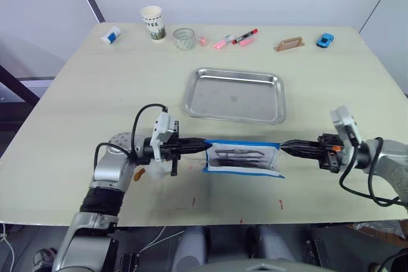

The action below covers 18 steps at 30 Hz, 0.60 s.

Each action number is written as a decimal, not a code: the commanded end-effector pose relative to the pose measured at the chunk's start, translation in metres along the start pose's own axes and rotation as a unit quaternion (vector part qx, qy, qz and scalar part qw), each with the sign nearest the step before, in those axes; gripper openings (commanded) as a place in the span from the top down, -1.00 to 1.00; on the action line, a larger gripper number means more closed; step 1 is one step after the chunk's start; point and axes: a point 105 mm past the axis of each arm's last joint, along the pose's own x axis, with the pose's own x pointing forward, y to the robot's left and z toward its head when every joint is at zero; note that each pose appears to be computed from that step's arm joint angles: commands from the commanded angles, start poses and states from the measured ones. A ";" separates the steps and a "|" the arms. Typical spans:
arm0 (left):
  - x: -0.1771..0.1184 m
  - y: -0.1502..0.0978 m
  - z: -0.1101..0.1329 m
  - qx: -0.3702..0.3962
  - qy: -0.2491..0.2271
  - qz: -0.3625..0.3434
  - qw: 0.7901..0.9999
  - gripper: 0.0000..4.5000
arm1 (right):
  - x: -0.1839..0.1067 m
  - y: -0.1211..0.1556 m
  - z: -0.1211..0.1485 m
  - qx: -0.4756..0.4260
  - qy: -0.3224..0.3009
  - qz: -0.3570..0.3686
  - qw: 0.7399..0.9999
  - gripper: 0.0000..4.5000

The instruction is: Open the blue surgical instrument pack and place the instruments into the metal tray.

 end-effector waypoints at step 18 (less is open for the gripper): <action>0.001 0.007 0.002 -0.027 0.008 0.016 0.999 1.00 | 0.032 0.017 -0.055 -0.030 0.093 0.048 0.994 1.00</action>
